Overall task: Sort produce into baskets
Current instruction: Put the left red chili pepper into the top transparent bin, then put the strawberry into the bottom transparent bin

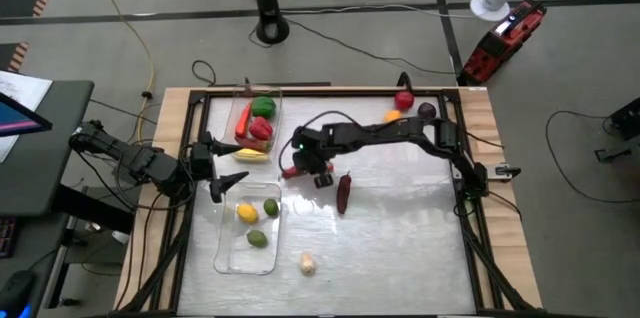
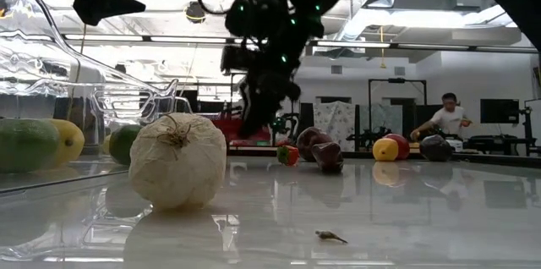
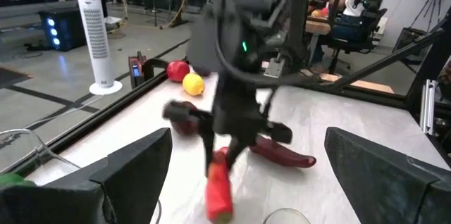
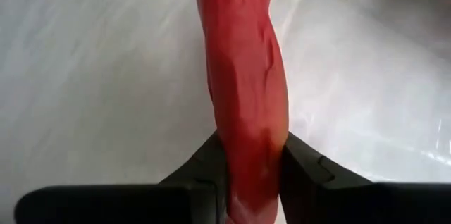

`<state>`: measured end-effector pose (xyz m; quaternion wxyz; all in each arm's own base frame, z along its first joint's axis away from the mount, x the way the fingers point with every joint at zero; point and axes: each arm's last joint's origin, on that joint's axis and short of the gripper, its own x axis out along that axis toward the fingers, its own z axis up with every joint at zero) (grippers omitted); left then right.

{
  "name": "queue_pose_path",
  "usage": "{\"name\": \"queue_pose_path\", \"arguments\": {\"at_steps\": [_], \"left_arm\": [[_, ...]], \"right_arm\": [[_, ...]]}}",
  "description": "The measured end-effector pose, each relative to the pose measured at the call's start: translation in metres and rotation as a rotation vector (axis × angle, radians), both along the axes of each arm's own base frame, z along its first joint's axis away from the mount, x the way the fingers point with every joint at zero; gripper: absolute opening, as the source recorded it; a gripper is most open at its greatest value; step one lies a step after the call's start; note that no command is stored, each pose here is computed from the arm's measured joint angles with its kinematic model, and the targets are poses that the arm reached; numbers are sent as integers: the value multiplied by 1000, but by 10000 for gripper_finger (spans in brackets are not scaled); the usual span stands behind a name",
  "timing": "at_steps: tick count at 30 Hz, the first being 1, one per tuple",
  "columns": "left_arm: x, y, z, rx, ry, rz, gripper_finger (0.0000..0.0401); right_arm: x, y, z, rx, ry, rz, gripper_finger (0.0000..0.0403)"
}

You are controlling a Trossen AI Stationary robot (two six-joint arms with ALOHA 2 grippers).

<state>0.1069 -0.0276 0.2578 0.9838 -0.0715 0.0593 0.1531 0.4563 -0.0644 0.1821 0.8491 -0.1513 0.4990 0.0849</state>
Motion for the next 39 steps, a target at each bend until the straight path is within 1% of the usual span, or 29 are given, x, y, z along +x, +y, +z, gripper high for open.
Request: {"name": "queue_pose_path", "arguments": {"at_steps": [3, 6, 10, 12, 14, 16, 19, 22, 30, 33, 35, 37, 39], "left_arm": [[0, 0, 0, -6, 1, 0, 361], [0, 0, -1, -18, 3, 2, 361], [0, 0, -1, -22, 3, -1, 361], [0, 0, -1, -22, 3, -1, 361], [0, 0, -1, -22, 3, -1, 361], [0, 0, -1, -22, 3, -1, 361], [0, 0, -1, -22, 1, -1, 361], [0, 0, -1, -23, 1, -1, 361], [0, 0, 0, -14, -3, 2, 361], [0, 0, 0, -14, -2, 1, 361], [0, 0, 0, -17, -3, -2, 361], [0, 0, 0, -20, -1, -5, 361], [0, 0, -1, -24, 1, -13, 361]], "right_arm": [[3, -7, 16, -23, -11, -75, 131], [4, -12, 27, -92, -5, -160, 142], [5, -23, 43, -244, -19, -264, 138], [6, -28, 52, -301, -36, -307, 133], [7, -34, 59, -338, -59, -340, 131], [9, -40, 62, -342, -96, -356, 131], [14, -45, 66, -315, -171, -338, 140], [22, -47, 71, -285, -284, -301, 152], [37, -39, 85, -258, -517, -135, 176], [39, -32, 87, -255, -542, -90, 195], [40, -30, 87, -247, -543, -83, 212], [38, -28, 84, -240, -504, -81, 231], [33, -26, 78, -222, -419, -94, 246]]}}
